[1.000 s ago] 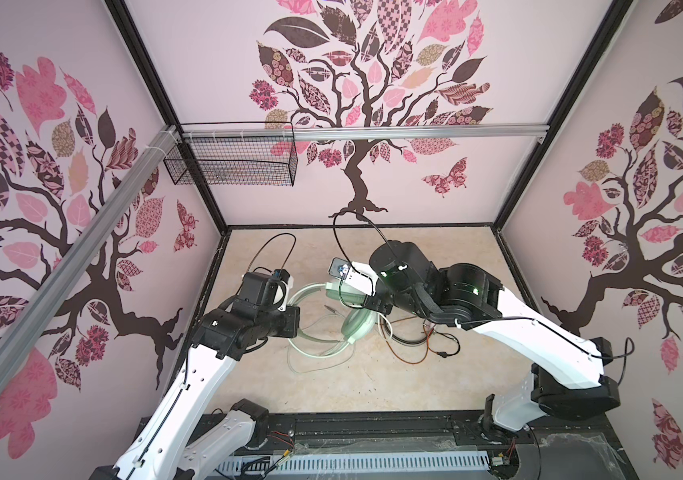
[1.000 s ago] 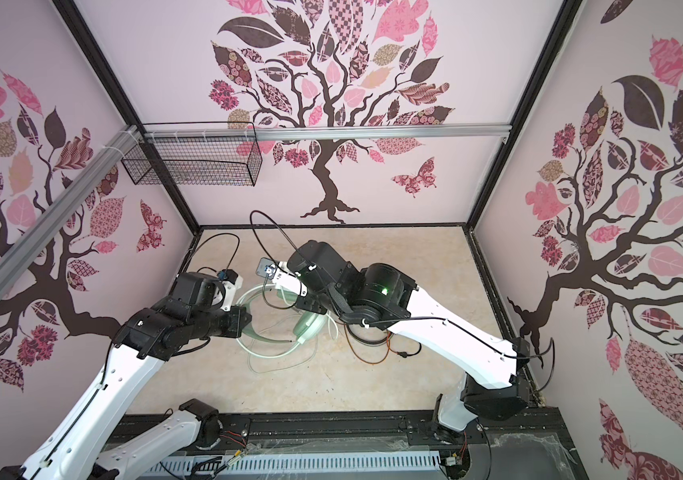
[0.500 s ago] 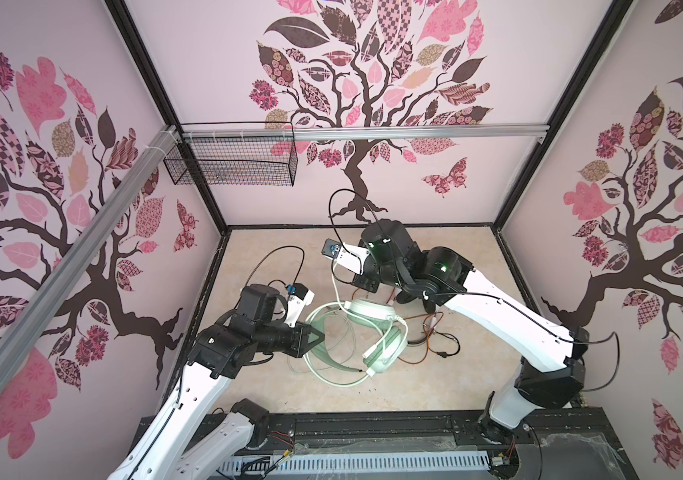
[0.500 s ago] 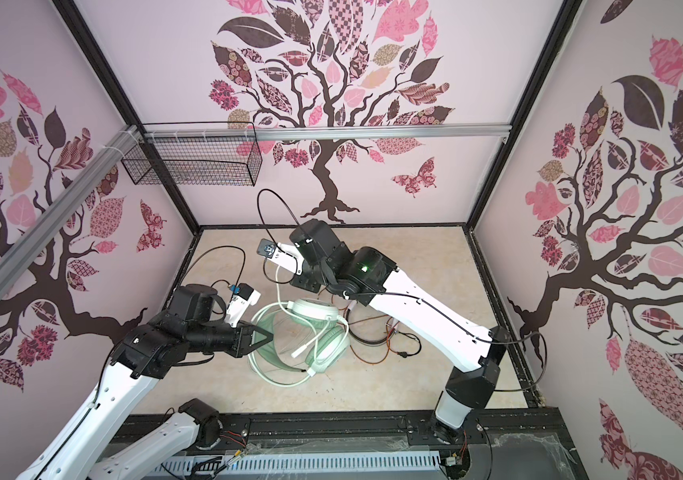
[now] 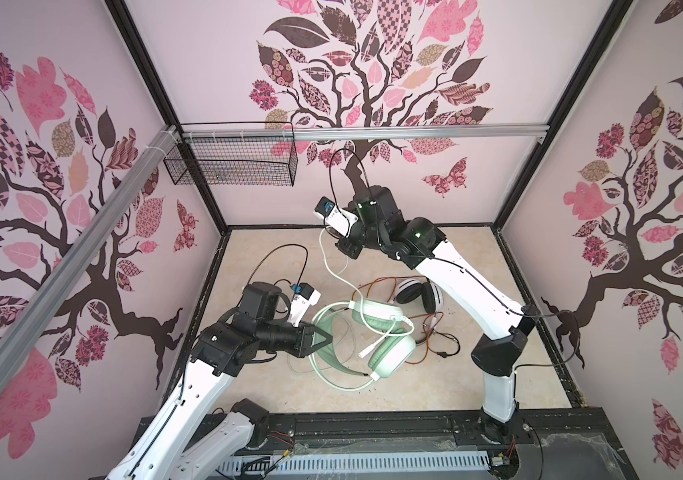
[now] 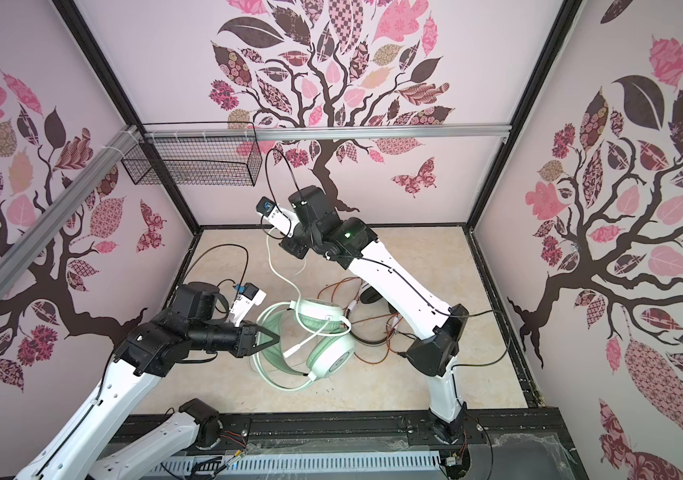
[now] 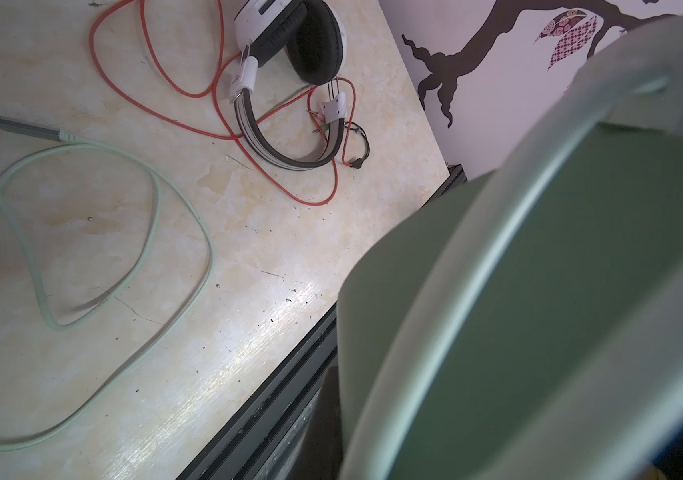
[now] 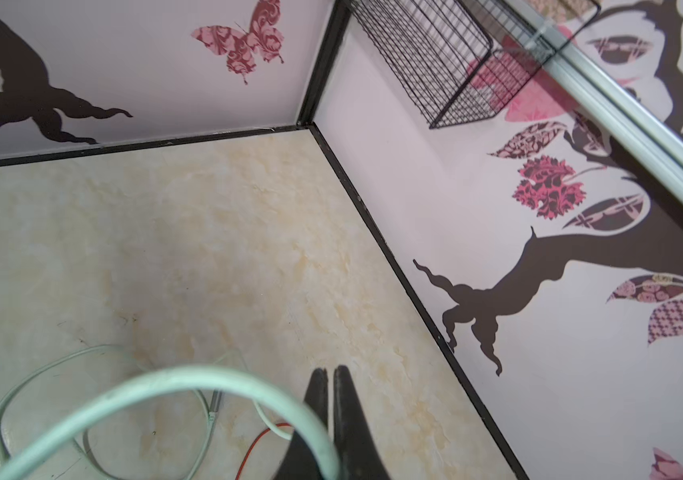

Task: Wrap the headphones

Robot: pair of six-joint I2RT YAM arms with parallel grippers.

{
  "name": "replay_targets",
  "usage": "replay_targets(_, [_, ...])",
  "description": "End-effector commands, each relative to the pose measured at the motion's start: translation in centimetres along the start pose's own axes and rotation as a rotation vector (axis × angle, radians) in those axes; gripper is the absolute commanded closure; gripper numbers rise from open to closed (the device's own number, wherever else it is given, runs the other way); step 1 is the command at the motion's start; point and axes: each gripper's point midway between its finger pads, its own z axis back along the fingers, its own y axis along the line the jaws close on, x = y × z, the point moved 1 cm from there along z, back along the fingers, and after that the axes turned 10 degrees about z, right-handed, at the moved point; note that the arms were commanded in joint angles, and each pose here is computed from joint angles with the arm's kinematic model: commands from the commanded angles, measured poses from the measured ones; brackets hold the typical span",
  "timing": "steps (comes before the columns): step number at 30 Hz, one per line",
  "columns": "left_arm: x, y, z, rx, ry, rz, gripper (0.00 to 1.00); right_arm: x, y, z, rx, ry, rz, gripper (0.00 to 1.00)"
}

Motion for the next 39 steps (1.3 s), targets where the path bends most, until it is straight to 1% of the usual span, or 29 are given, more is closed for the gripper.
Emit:
replay_targets(1, [0.5,-2.2,0.8,-0.087,-0.026,-0.046,1.0,-1.9,2.0,-2.6,0.053,0.061,-0.075,1.0])
replay_targets(3, [0.6,-2.6,0.8,-0.103,-0.02,-0.047,1.0,-3.7,3.0,-3.7,0.093,0.095,-0.112,1.0])
replay_targets(4, [0.7,-2.6,0.8,-0.107,-0.021,-0.045,1.0,-4.2,3.5,-4.0,0.115,0.104,-0.122,0.97])
replay_targets(5, [0.9,-2.7,0.8,-0.107,-0.026,-0.047,1.0,-4.7,4.3,-4.2,0.143,0.113,-0.132,0.91])
replay_targets(7, [1.3,-2.7,0.9,-0.096,-0.044,-0.044,1.0,-5.7,5.4,-4.1,0.178,0.13,-0.163,0.42])
replay_targets(8, [1.5,-2.7,1.0,-0.092,-0.055,-0.043,1.0,-6.0,5.7,-3.5,0.181,0.128,-0.181,0.28])
replay_targets(9, [1.7,-2.8,1.0,-0.091,-0.064,-0.042,1.0,-6.2,5.9,-2.9,0.179,0.119,-0.195,0.22])
replay_targets(10, [1.9,-2.8,1.1,-0.09,-0.073,-0.042,1.0,-6.4,6.0,-2.2,0.181,0.103,-0.205,0.19])
replay_targets(12, [2.1,-2.8,1.2,-0.091,-0.095,-0.032,1.0,-6.6,6.3,-0.4,0.2,0.054,-0.249,0.16])
replay_targets(15, [2.1,-2.8,1.3,-0.092,-0.112,-0.019,1.0,-7.4,5.6,2.6,0.255,-0.013,-0.375,0.16])
replay_targets(17, [2.0,-3.1,1.5,-0.103,-0.114,-0.012,1.0,-7.9,6.0,4.6,0.296,-0.054,-0.414,0.16])
replay_targets(22, [2.6,-4.5,3.5,-0.13,-0.197,0.022,1.0,-10.0,8.1,8.1,0.328,-0.049,-0.505,0.15])
replay_targets(24, [3.0,-4.8,4.6,-0.112,-0.25,0.046,1.0,-10.8,9.5,9.0,0.366,-0.056,-0.554,0.12])
replay_targets(27, [3.7,-5.1,5.9,-0.097,-0.315,0.083,1.0,-12.0,11.3,10.0,0.413,-0.063,-0.617,0.12])
replay_targets(31, [4.9,-4.7,7.5,-0.027,-0.406,0.168,1.0,-13.5,12.9,12.0,0.408,-0.125,-0.662,0.11])
replay_targets(33, [5.5,-5.1,8.8,-0.006,-0.451,0.199,1.0,-14.2,13.4,12.6,0.397,-0.156,-0.692,0.11])
replay_targets(35, [5.9,-5.4,10.5,0.038,-0.493,0.233,1.0,-14.5,14.2,12.9,0.421,-0.201,-0.74,0.11])
replay_targets(37, [6.0,-5.7,11.8,0.091,-0.499,0.255,1.0,-14.8,14.8,12.7,0.44,-0.233,-0.81,0.11])
replay_targets(39, [6.0,-6.1,12.7,0.122,-0.49,0.26,1.0,-14.6,15.4,12.9,0.486,-0.255,-0.847,0.13])
